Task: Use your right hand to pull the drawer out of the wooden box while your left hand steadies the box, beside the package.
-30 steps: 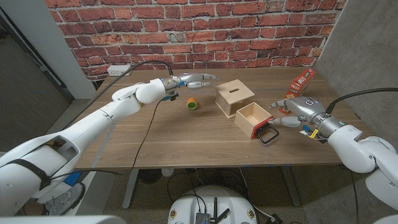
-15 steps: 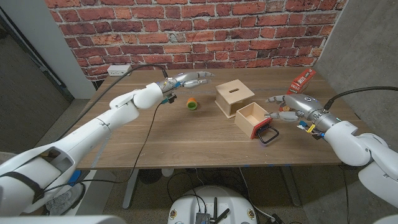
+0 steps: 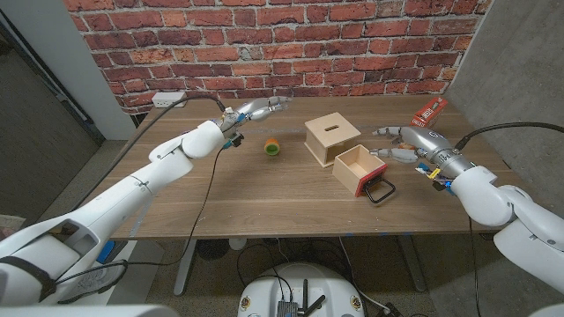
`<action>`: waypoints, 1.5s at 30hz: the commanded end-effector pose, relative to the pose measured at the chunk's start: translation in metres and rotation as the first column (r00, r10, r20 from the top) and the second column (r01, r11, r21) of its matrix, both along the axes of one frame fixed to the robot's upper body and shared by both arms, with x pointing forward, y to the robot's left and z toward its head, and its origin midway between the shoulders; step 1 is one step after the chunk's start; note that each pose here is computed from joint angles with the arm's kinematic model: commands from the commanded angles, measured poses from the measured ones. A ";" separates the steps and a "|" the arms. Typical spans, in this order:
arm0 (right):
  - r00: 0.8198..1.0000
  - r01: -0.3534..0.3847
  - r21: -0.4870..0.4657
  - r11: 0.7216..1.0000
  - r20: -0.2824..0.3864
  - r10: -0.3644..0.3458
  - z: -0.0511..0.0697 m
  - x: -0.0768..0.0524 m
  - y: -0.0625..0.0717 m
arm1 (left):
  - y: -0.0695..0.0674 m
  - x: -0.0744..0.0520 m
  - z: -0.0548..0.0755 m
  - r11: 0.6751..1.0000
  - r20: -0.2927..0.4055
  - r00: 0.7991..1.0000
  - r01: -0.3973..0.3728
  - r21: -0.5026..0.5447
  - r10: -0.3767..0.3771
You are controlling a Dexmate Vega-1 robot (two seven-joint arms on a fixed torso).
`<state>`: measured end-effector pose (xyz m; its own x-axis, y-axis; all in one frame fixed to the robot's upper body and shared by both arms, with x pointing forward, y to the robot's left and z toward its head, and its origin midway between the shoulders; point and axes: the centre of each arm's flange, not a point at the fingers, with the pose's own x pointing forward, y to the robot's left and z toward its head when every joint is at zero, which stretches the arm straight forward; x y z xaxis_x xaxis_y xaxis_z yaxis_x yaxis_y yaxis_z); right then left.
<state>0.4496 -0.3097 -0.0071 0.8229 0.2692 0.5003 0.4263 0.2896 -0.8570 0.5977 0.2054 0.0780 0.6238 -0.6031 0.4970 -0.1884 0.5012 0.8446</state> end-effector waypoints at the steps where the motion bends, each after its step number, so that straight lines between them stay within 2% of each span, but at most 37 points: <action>1: 0.999 -0.053 0.143 0.988 0.014 0.052 0.005 0.020 -0.006 | 0.021 -0.002 -0.011 0.991 -0.027 1.000 -0.011 -0.134 0.008; 6: 0.998 -0.069 0.193 0.979 0.007 0.069 0.005 0.027 -0.007 | 0.030 -0.008 -0.016 0.984 -0.007 1.000 -0.022 -0.177 0.021; 10: 0.995 -0.100 0.262 0.960 0.018 0.099 0.004 0.032 -0.006 | 0.039 -0.013 -0.020 0.977 -0.001 0.999 -0.035 -0.211 0.035; 14: 0.993 -0.119 0.310 0.943 0.022 0.118 0.002 0.037 -0.004 | 0.049 -0.013 -0.028 0.959 -0.010 1.000 -0.022 -0.283 0.020; 25: 0.983 -0.175 0.409 0.896 0.022 0.182 -0.004 0.051 0.003 | 0.070 -0.015 -0.040 0.921 -0.041 0.999 0.003 -0.390 -0.020; 33: 0.974 -0.205 0.495 0.845 0.022 0.224 -0.005 0.064 0.005 | 0.081 -0.012 -0.049 0.880 -0.071 0.996 0.021 -0.475 -0.063; 45: 0.949 -0.276 0.618 0.736 0.053 0.311 -0.011 0.082 0.002 | 0.083 0.002 -0.068 0.835 -0.112 0.988 0.027 -0.549 -0.105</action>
